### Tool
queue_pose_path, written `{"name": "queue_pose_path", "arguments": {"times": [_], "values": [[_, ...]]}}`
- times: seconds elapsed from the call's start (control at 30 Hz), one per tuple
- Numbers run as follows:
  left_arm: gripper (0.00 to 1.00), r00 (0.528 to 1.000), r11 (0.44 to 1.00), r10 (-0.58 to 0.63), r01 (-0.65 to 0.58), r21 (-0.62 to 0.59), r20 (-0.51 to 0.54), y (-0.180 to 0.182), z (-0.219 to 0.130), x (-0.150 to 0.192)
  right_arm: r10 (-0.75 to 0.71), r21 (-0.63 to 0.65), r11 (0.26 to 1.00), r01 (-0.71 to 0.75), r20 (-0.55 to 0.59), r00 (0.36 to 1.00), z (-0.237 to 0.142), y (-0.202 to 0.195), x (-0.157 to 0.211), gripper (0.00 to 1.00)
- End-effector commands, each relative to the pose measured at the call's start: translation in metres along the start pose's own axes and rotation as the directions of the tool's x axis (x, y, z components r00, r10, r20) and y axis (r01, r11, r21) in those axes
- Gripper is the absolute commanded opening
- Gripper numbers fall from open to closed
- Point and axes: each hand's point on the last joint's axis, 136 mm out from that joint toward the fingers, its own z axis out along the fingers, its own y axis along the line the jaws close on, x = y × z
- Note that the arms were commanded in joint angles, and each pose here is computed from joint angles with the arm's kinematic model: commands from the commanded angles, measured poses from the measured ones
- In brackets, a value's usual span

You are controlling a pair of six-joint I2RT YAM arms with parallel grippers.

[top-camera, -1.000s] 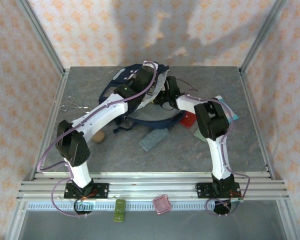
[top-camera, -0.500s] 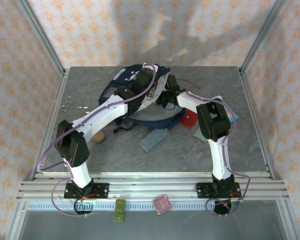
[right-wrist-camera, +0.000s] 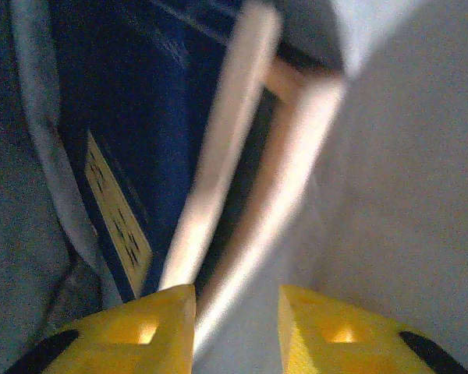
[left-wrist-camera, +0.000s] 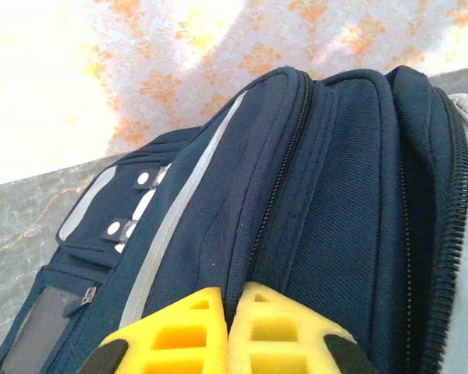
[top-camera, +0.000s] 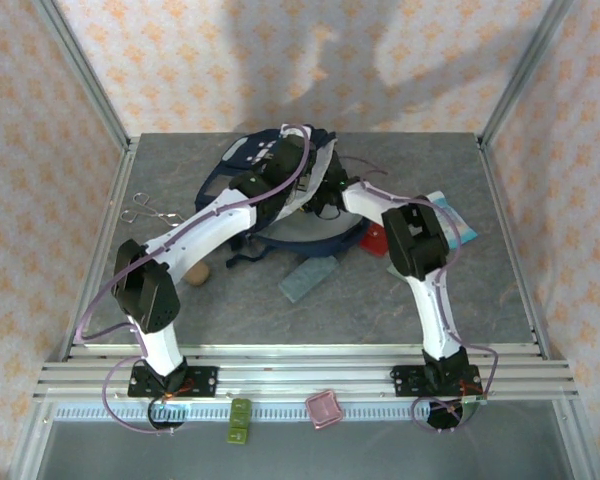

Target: Pack books, pencil case, and school supplies into a backpack

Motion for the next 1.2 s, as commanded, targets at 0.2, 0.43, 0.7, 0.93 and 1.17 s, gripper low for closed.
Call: {"name": "queue_pose_path", "arguments": {"times": [0.2, 0.43, 0.7, 0.93, 1.17], "values": [[0.00, 0.958, 0.955, -0.270, 0.279, -0.104, 0.092, 0.020, 0.029, -0.043, -0.175, 0.157, 0.977, 0.142, 0.224, 0.959, -0.136, -0.011, 0.019, 0.36], [0.00, 0.893, 0.893, -0.444, 0.447, -0.047, 0.072, -0.010, 0.062, -0.037, -0.181, 0.186, 0.974, 0.129, 0.293, 0.939, -0.179, -0.039, 0.049, 0.34], [0.44, 0.875, 0.871, -0.484, 0.484, 0.083, -0.025, -0.056, 0.091, -0.040, -0.246, 0.215, 0.957, 0.197, 0.236, 0.940, -0.162, -0.046, 0.080, 0.33], [0.66, 0.875, 0.863, -0.480, 0.485, 0.143, -0.064, -0.031, 0.047, -0.009, -0.296, 0.185, 0.947, 0.263, 0.177, 0.939, -0.134, -0.034, 0.101, 0.34], [0.75, 0.801, 0.796, -0.590, 0.598, 0.092, -0.102, 0.048, 0.002, 0.076, -0.360, 0.164, 0.927, 0.338, 0.131, 0.924, -0.108, -0.013, 0.114, 0.35]]}}
